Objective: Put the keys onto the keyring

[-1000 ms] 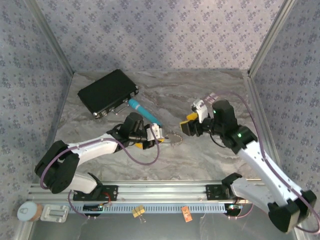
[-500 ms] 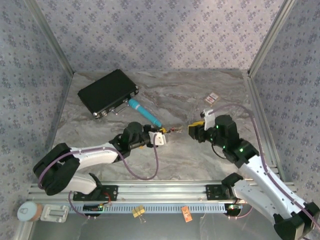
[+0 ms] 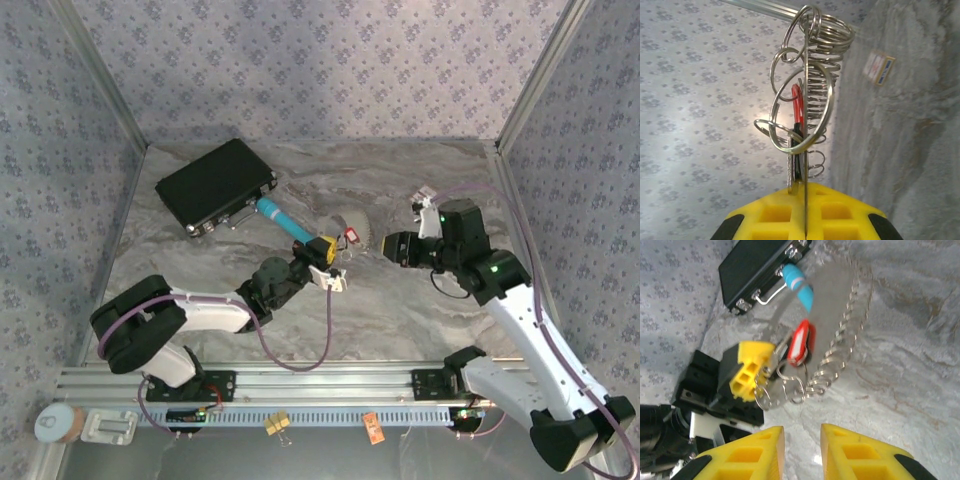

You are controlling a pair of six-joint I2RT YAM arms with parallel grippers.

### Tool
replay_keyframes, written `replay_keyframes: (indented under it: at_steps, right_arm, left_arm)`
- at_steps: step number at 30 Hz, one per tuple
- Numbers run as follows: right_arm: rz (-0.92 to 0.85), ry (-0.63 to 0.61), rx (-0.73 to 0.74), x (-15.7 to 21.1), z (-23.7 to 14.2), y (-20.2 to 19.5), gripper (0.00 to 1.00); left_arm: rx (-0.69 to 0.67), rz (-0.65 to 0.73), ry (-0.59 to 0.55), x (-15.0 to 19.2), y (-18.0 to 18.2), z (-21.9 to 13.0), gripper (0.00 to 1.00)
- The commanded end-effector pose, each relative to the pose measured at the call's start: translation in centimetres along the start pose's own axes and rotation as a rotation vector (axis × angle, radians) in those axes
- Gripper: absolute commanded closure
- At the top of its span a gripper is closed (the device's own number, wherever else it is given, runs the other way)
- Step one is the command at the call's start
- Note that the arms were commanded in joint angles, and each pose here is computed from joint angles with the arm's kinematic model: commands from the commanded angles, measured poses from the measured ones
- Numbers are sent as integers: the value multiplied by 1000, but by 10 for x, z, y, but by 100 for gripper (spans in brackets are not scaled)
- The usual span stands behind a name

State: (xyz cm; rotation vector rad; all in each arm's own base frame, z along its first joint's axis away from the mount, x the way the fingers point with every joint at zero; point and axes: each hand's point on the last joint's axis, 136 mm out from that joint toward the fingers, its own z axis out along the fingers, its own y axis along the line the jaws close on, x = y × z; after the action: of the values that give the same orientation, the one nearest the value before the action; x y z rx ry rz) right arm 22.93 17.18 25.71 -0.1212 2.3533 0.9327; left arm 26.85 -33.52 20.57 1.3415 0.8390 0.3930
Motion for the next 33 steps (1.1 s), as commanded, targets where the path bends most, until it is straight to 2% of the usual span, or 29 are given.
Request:
replay_keyframes:
  at_steps: [1,8,15,24,33]
  right_arm:
    - [-4,62,-44,8,-2,9,72]
    - [-8,85,-151,-2,9,28,66]
    - [-21,99,-183,-4,14,34,64]
    - [-87,40,-110,-16,6,29,66]
    - [-163,97,-103,-16,20,37,61]
  left_arm:
    - [-151,30,-40,-18,47,1,100]
    - [-147,65,-70,-30,56,-3,100]
    - [-139,77,-71,-31,58,-6,100]
    - [-130,75,-77,-32,57,-5,100]
    - [-121,79,-94,-37,57,-7,100]
